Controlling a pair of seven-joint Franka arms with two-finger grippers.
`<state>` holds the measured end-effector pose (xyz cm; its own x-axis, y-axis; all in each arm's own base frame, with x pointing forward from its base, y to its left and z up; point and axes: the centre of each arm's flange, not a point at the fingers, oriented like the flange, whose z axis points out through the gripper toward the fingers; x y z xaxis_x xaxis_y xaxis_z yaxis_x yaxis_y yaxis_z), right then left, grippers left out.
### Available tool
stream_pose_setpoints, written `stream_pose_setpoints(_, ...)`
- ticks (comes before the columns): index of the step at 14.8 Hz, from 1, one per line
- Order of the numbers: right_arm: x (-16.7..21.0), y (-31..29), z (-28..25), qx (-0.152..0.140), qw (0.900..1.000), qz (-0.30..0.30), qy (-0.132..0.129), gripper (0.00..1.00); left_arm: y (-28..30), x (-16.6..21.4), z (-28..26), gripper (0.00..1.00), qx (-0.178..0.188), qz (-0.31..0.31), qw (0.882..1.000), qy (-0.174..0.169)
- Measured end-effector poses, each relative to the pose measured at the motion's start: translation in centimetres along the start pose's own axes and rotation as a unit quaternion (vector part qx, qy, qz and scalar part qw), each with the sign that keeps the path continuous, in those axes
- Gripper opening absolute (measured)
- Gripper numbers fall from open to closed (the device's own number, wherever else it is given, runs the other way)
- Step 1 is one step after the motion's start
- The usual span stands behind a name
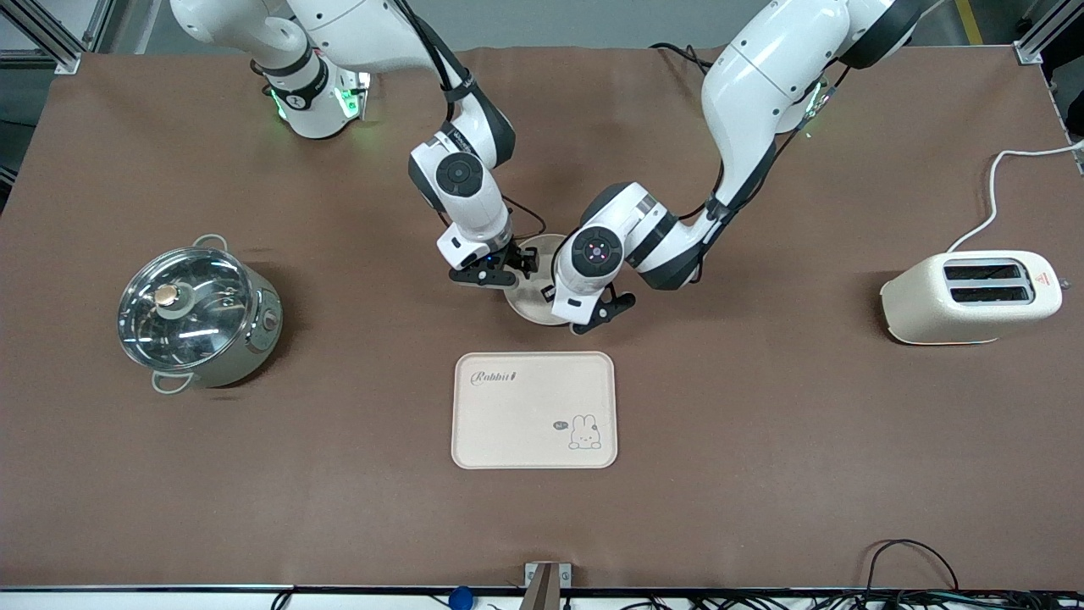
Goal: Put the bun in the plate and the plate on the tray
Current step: 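Carry the bun over the white plate with the left gripper, then lower the bun onto the plate and open the left gripper, then move the plate onto the tray with the right gripper while the left gripper withdraws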
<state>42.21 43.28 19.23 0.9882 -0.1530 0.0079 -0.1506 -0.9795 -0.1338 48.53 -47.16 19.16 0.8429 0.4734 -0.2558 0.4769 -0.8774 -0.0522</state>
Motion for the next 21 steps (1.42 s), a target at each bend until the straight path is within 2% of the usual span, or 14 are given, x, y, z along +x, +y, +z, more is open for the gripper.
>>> stream_pose_setpoints(1, 0.0, 0.0, 0.0, 0.0, 1.0, 0.0, 0.0, 0.55, 0.1, 0.1, -0.1, 0.61, -0.001, 0.0, 1.0, 0.001)
stream_pose_setpoints(5, -0.1, -0.1, 0.0, 0.0, 1.0, -0.001, 0.0, 0.15, 0.4, 1.5, -2.5, 0.97, -0.016, -0.009, 1.0, 0.009)
stream_pose_setpoints(6, 0.0, -0.2, -0.2, 0.003, 1.0, -0.001, 0.003, 0.07, 0.3, 2.1, -4.0, 1.0, -0.019, -0.013, 1.0, 0.013)
stream_pose_setpoints(10, 0.4, -0.3, -1.2, 0.007, 1.0, -0.001, 0.006, 0.06, -1.4, 6.9, -13.0, 1.0, -0.027, -0.032, 0.999, 0.032)
stream_pose_setpoints(13, 2.0, 0.3, -4.9, 0.002, 1.0, 0.012, -0.003, 0.05, -3.9, 10.5, -20.1, 1.0, -0.04, -0.037, 0.997, 0.045)
stream_pose_setpoints(15, 4.4, 0.9, -8.1, 0.011, 1.0, 0.023, 0.001, 0.05, -5.6, 11.9, -23.4, 1.0, -0.045, -0.029, 0.997, 0.055)
stream_pose_setpoints(17, 7.6, 1.2, -10.9, 0.032, 0.999, 0.039, 0.02, 0.05, -7.8, 13.3, -26.2, 1.0, -0.041, -0.014, 0.997, 0.071)
stream_pose_setpoints(21, 15.4, 1.4, -12.6, 0.058, 0.994, 0.076, 0.055, 0.05, -14.0, 16.9, -32.0, 1.0, -0.001, 0.029, 0.992, 0.124)
